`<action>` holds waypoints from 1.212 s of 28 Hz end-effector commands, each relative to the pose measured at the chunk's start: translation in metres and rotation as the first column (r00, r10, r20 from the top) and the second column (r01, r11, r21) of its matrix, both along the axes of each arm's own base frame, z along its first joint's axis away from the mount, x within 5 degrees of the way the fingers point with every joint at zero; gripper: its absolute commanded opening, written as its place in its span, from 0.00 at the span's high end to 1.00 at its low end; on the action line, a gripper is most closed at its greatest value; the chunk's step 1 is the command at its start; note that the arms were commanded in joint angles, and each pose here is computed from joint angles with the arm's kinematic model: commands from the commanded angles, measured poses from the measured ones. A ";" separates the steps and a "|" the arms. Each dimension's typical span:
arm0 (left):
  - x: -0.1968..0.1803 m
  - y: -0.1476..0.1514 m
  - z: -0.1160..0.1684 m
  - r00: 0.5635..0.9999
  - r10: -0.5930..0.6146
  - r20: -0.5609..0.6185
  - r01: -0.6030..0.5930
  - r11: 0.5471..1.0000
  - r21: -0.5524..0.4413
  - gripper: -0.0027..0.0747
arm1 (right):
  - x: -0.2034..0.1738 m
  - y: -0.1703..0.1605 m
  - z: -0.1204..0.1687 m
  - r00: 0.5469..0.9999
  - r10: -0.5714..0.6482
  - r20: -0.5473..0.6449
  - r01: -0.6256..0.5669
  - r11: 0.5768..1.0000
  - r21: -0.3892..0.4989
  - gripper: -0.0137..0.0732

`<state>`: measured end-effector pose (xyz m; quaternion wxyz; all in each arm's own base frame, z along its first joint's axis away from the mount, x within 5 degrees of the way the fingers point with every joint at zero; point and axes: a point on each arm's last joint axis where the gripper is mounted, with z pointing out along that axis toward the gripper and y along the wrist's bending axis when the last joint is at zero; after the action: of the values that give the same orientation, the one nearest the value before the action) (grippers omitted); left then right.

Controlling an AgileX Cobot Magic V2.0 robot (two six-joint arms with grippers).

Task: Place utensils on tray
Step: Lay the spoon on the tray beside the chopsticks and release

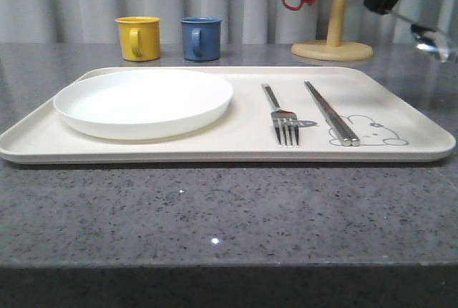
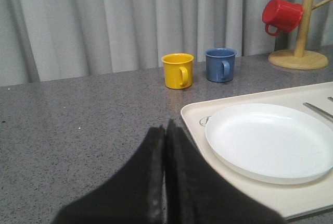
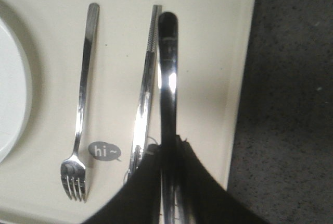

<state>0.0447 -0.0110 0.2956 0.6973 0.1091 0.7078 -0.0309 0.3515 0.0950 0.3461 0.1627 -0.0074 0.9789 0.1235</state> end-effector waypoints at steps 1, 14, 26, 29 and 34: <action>-0.001 0.001 0.016 0.996 0.008 0.092 -0.004 0.999 -0.042 0.99 | -0.003 -0.001 0.002 0.998 -0.031 -0.054 0.030 0.999 -0.012 0.85; -0.001 0.001 0.016 0.996 0.008 0.092 -0.004 0.999 -0.042 0.99 | 0.026 -0.001 -0.045 0.986 -0.100 -0.136 0.089 0.992 -0.085 0.84; -0.001 0.001 0.016 0.996 0.008 0.092 -0.004 0.999 -0.042 0.99 | 0.030 0.000 -0.058 0.978 -0.100 -0.186 0.082 0.991 -0.102 0.54; -0.001 0.001 0.016 0.996 0.008 0.092 -0.004 0.999 -0.042 0.99 | 0.027 0.000 -0.052 0.980 -0.099 -0.175 0.082 0.992 -0.098 0.48; -0.001 0.001 0.016 0.996 0.008 0.092 -0.004 0.999 -0.042 0.99 | 0.017 -0.003 -0.023 0.992 -0.099 -0.078 0.093 0.993 -0.073 0.48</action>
<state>0.0447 -0.0110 0.2956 0.6973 0.1091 0.7078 -0.0309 0.3873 0.0986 0.2760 0.0849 0.0440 0.9925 0.0760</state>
